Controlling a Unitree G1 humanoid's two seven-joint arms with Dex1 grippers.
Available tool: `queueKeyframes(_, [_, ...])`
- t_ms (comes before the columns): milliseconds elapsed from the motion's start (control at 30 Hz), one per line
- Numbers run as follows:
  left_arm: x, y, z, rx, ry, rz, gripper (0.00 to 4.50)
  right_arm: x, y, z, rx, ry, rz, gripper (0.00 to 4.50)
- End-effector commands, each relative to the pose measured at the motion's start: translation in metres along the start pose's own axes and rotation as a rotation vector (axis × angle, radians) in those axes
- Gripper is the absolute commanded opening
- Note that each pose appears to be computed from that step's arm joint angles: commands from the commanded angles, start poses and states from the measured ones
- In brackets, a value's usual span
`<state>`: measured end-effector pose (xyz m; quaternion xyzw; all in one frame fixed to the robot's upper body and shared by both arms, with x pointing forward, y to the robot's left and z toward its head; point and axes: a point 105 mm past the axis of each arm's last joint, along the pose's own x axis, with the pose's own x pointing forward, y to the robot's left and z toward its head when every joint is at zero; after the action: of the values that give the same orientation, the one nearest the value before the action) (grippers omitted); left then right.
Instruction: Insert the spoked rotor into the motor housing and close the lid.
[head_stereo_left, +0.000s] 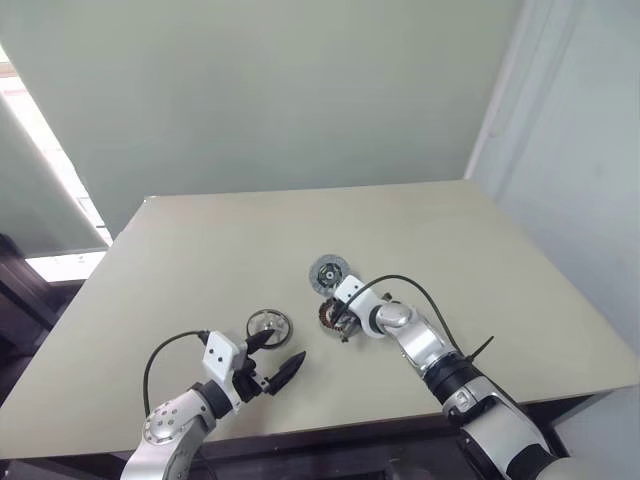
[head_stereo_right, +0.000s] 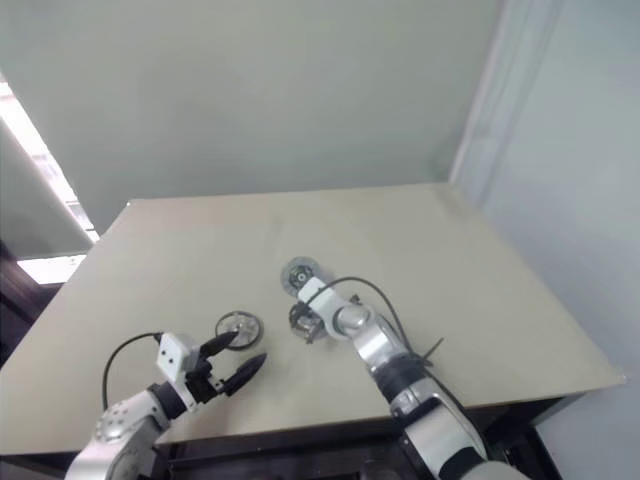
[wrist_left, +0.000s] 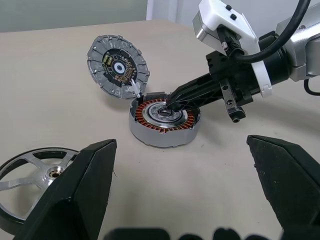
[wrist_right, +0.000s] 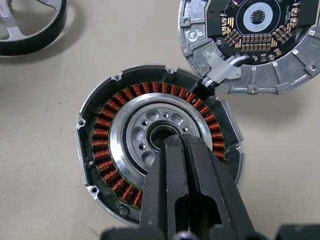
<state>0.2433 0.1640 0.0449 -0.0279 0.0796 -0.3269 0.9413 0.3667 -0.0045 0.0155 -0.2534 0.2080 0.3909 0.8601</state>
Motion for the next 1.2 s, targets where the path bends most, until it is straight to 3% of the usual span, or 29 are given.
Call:
queueKeyframes(33, [0.001,-0.002,0.014,0.044,-0.046,-0.011,4.5,-0.005,-0.012,0.018,-0.009,-0.059,-0.04,0.03])
queueKeyframes(700, [0.002,-0.001,0.015,0.048,-0.05,-0.01,4.5,-0.008,-0.005,0.027,0.036,-0.087,0.016,0.03])
queueKeyframes(800, [0.002,-0.002,0.015,0.048,-0.049,-0.011,4.5,-0.009,-0.006,0.03,0.037,-0.093,0.008,0.9])
queueKeyframes(1033, [0.002,-0.002,0.015,0.046,-0.05,-0.011,4.5,-0.01,-0.006,0.029,0.042,-0.087,0.008,3.36])
queueKeyframes(1200, [0.002,-0.002,0.014,0.044,-0.05,-0.009,4.5,-0.012,-0.003,0.032,0.033,-0.092,0.038,3.36])
